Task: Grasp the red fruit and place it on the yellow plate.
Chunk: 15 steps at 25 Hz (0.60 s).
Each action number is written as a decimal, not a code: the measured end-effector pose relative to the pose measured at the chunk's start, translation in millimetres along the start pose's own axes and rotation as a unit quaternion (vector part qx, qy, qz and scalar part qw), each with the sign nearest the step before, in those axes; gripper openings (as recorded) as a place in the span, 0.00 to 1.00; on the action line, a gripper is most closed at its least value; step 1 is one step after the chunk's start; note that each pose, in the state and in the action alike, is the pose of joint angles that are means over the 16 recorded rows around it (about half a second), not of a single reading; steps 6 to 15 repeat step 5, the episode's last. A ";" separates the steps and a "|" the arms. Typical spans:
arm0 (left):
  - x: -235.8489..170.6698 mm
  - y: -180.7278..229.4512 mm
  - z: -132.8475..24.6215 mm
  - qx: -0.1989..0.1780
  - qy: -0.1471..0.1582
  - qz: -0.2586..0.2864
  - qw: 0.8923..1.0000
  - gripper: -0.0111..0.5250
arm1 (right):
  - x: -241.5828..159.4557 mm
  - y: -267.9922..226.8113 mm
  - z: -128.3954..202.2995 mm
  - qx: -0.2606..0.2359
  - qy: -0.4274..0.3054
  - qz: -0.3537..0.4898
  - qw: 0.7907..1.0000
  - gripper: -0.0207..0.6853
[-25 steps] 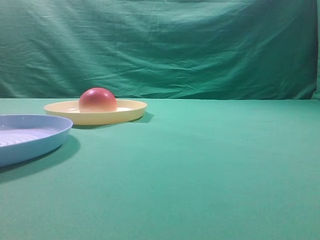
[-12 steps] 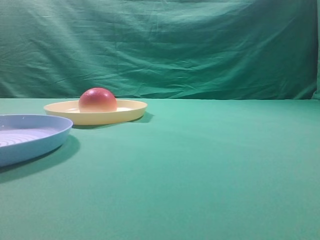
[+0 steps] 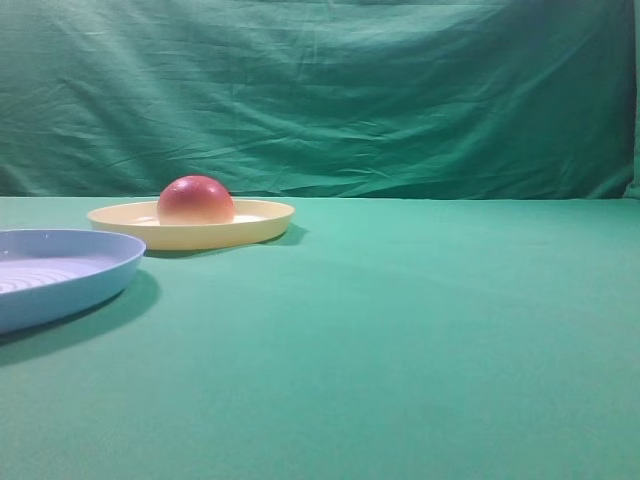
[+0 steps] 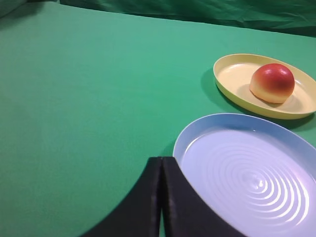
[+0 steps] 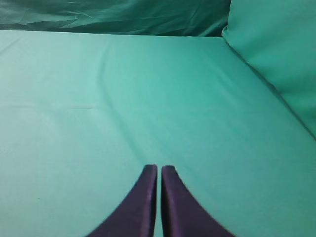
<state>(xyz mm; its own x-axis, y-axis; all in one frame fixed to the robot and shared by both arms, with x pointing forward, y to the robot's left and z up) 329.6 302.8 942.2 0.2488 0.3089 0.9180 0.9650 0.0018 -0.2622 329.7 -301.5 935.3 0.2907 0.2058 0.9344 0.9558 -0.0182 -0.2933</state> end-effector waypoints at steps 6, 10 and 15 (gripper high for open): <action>0.0 0.0 0.0 0.000 0.000 0.000 1.000 0.02 | 0.0 0.0 0.0 0.000 0.000 0.000 1.000 0.03; 0.0 0.0 0.0 0.000 0.000 0.000 1.000 0.02 | 0.0 0.0 0.0 0.000 0.000 0.000 1.000 0.03; 0.0 0.0 0.0 0.000 0.000 0.000 1.000 0.02 | 0.0 0.0 0.0 0.000 0.000 0.000 1.000 0.03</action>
Point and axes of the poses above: a point on each arm's last joint axis where the gripper is mounted, y pointing out along that axis toward the gripper, z along the wrist's bending axis when the last joint is at zero, x = y × z, the point moved 4 cm from there along y, pointing out along that axis toward the gripper, and after that the axes turned 10 degrees about -y, right-handed, at the moved point
